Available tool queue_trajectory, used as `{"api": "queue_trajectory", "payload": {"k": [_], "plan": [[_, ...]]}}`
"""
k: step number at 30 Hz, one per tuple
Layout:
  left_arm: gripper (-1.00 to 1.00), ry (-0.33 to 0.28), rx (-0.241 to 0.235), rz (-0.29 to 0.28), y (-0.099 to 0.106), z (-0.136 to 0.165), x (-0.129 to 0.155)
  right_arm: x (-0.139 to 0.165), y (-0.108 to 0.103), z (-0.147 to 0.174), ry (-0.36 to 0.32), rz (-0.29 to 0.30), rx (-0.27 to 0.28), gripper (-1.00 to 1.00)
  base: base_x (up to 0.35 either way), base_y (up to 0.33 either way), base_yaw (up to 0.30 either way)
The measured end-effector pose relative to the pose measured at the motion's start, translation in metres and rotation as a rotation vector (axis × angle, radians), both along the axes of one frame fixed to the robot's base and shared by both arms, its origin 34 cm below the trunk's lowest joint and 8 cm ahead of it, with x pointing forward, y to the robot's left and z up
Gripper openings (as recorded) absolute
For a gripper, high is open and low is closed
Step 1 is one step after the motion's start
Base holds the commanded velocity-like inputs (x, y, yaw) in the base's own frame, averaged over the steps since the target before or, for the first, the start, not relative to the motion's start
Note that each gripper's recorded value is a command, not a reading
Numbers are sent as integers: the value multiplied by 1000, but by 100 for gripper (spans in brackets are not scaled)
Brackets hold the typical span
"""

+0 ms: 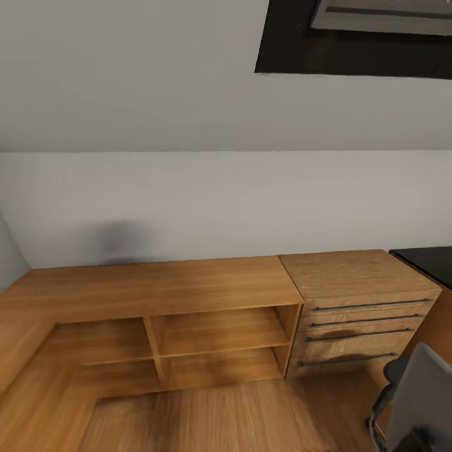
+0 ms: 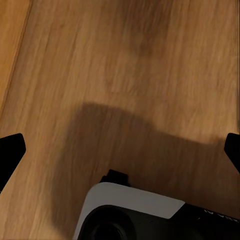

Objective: In the bedroom, organize the workspace by keeping the computer under the desk, ensuring the monitor is on the desk, placing the keyboard on the desk next to the monitor, placing the mouse on the desk next to the keyboard, moving the folder from the swivel chair onto the desk next to the mouse, stacking the notebook on top of the folder with the pen on top of the notebook, and positioning the swivel chair next to the desk.

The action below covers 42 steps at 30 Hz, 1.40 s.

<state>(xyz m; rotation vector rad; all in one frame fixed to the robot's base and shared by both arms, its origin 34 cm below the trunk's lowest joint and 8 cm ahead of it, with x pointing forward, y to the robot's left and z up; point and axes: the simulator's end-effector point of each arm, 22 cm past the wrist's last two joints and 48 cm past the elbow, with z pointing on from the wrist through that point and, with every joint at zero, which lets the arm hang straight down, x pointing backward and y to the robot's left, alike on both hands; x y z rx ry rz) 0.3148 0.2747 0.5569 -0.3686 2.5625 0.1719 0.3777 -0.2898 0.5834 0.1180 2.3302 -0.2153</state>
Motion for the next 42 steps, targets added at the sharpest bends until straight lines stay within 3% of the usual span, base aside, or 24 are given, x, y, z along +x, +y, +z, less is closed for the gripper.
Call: {"api": "queue_trajectory", "payload": {"k": [30, 42], "plan": [[100, 0, 0, 0, 0, 0, 0, 0, -1, 0, 0, -3, -1, 100, 1, 1, -296], [100, 0, 1, 0, 0, 0, 0, 0, -1, 0, 1, -2, 0, 100, 147, 175, -296]]}}
